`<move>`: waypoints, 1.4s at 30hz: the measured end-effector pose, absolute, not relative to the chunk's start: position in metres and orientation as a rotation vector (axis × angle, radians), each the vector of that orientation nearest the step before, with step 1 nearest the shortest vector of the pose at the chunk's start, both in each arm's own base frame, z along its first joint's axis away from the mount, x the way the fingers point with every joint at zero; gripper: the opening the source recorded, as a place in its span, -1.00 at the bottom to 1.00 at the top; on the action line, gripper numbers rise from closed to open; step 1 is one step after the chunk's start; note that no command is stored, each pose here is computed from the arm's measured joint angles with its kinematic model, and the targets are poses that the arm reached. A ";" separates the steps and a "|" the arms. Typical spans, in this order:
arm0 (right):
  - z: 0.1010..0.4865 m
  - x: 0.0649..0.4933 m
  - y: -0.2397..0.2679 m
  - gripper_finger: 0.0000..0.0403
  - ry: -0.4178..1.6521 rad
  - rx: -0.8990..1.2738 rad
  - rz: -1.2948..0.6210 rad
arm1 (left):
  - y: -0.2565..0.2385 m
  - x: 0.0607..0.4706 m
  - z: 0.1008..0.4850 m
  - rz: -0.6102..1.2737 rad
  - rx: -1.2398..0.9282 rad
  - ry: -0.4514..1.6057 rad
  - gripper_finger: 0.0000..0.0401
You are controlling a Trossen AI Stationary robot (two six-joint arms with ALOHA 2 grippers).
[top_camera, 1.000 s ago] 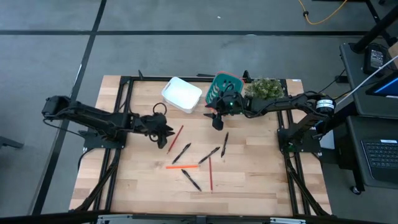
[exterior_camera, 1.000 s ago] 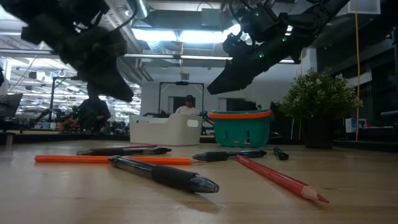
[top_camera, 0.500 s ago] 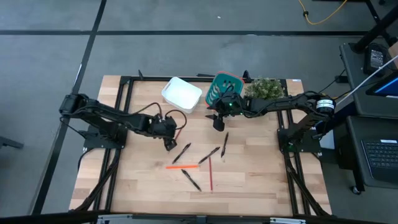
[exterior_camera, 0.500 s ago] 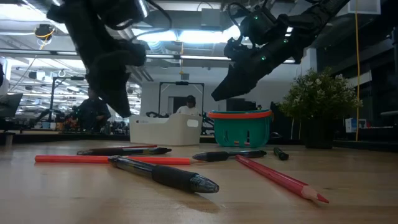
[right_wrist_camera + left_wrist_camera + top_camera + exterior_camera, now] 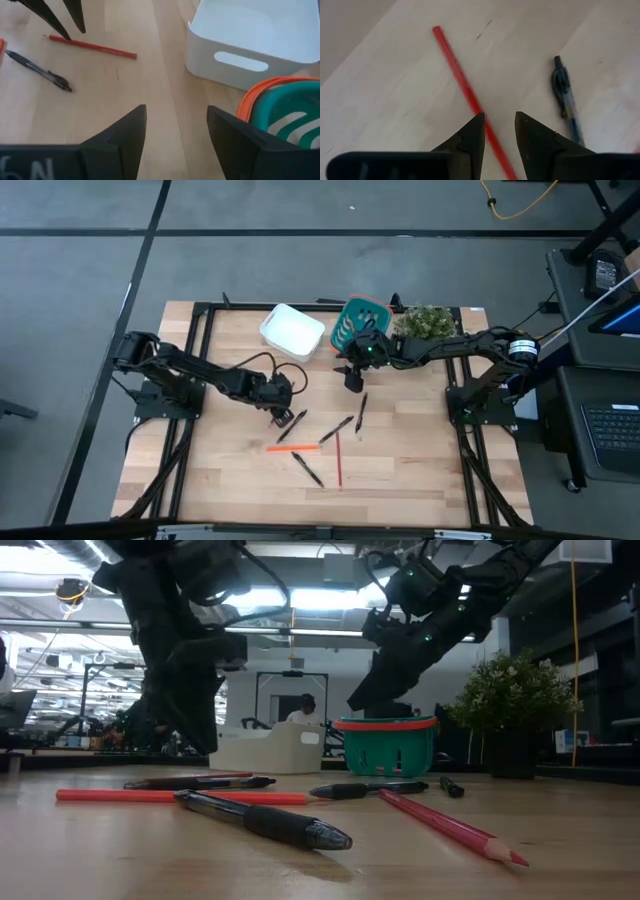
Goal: Sort pens & pencils
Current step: Put the red pencil into the green basket
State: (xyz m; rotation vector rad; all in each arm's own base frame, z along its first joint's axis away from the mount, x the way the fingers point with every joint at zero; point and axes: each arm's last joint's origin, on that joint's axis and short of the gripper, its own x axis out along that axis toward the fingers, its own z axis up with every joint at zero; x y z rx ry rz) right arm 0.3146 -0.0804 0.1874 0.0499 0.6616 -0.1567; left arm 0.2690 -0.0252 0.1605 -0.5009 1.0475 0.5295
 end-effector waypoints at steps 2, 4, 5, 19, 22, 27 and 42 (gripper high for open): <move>0.187 0.314 -0.080 0.04 0.667 0.051 -0.156 | -0.026 0.269 0.160 0.527 -0.501 1.047 -0.50; 0.187 0.314 -0.080 0.04 0.667 0.051 -0.157 | -0.026 0.269 0.161 0.528 -0.504 1.044 -0.50; 0.187 0.314 -0.080 0.04 0.667 0.051 -0.157 | -0.026 0.269 0.161 0.534 -0.513 1.041 -0.50; 0.187 0.314 -0.080 0.04 0.669 0.056 -0.158 | -0.026 0.271 0.149 0.570 -0.496 1.074 -0.50; 0.187 0.314 -0.080 0.04 0.672 0.056 -0.158 | -0.026 0.272 0.144 0.581 -0.495 1.089 -0.50; 0.185 0.313 -0.080 0.04 0.686 0.061 -0.157 | -0.026 0.273 0.137 0.605 -0.502 1.113 -0.50; 0.184 0.312 -0.079 0.04 0.712 0.066 -0.156 | -0.027 0.275 0.123 0.643 -0.501 1.158 -0.50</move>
